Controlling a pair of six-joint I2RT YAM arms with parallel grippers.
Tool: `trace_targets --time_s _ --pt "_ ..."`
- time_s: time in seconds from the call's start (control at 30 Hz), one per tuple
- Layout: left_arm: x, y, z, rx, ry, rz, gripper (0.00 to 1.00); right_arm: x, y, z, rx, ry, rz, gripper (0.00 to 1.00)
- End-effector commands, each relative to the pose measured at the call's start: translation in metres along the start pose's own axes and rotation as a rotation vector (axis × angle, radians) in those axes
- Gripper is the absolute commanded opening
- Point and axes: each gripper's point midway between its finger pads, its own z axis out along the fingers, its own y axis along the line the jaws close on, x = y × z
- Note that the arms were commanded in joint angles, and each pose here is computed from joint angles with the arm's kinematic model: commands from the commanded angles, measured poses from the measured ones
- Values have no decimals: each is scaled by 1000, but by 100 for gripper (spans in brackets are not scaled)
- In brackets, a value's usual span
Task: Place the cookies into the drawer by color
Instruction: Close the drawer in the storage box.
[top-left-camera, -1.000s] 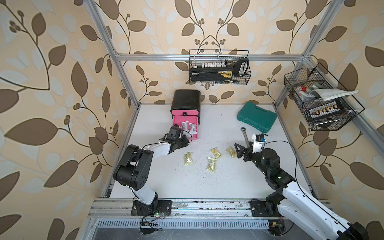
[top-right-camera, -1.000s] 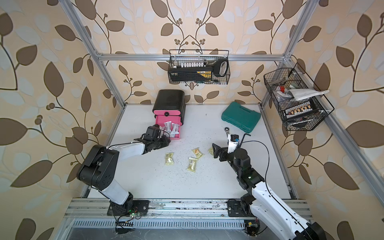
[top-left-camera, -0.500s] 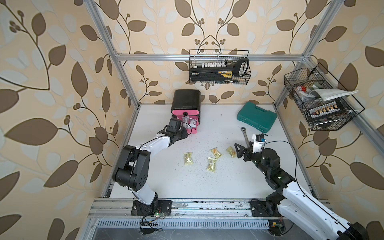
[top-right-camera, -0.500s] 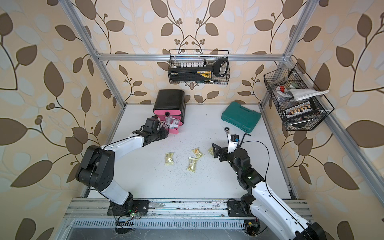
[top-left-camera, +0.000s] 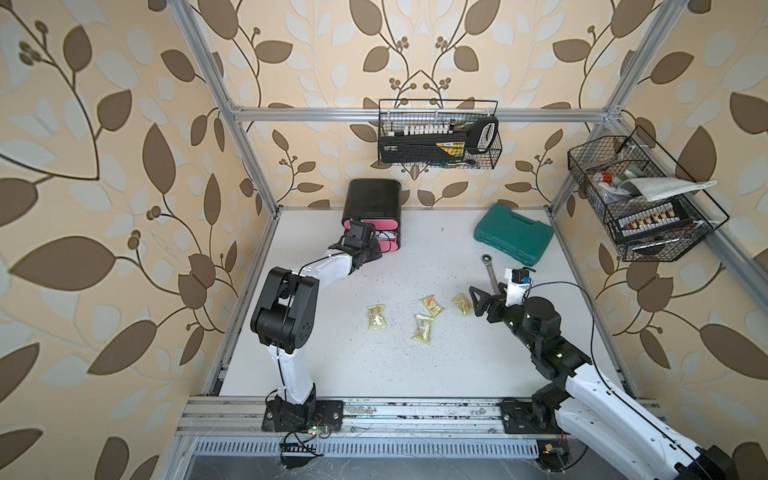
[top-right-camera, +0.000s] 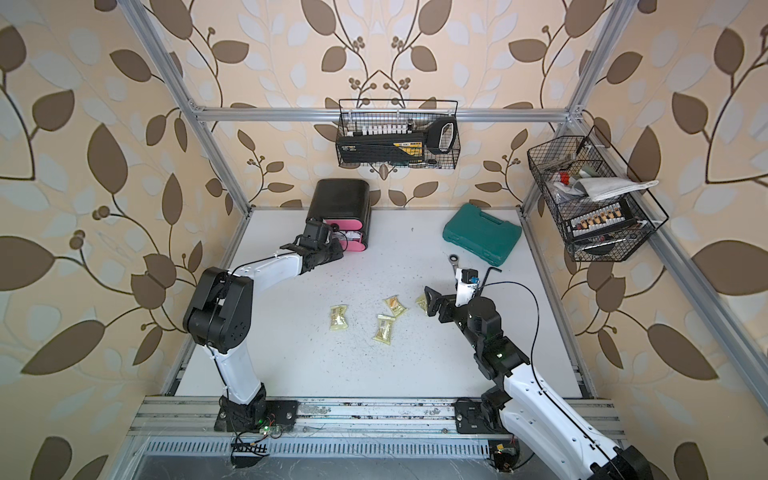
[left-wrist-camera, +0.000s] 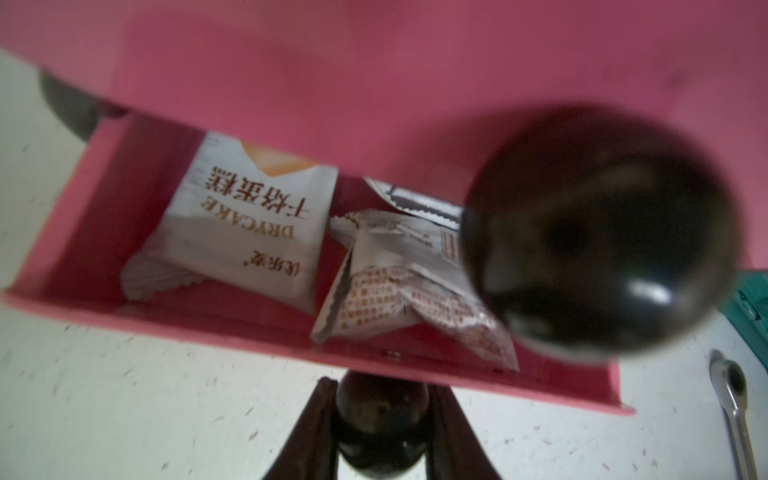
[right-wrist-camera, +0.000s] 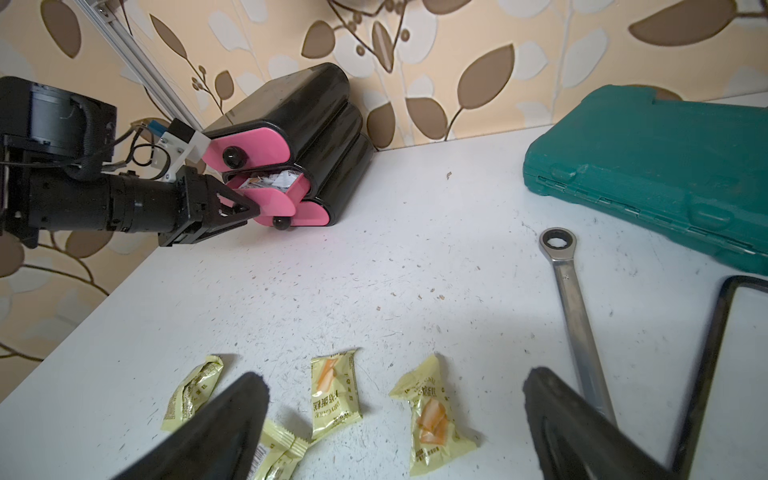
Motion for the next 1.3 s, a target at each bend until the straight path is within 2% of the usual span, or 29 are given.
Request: trace_targets --time_s 0.0,0.23,0.6,0.8,0.9,1.03,1.1,1.27 --pt "-46 -19 -6 33 -138 -5 32 -3 2 -2 -6 -14 3 99" --pt "-62 -27 5 45 -168 -36 41 -3 1 -2 -5 -17 4 99" --pt "-57 -33 15 95 -159 -59 53 -2 1 -2 -5 -12 3 99" --pt "-65 -56 5 240 -185 2 60 -1 2 0 -8 -7 4 99" --pt "-62 -62 0 273 -162 6 61 -2 2 0 -7 -8 4 99" --pt "-55 -67 -25 350 -165 -31 62 -1 1 -1 -5 -8 5 99" --pt "-47 -63 -42 364 -154 -80 61 -1 1 0 -6 -8 5 99" --pt "-10 -46 -66 405 -92 -249 50 -1 3 0 -11 -6 6 99"
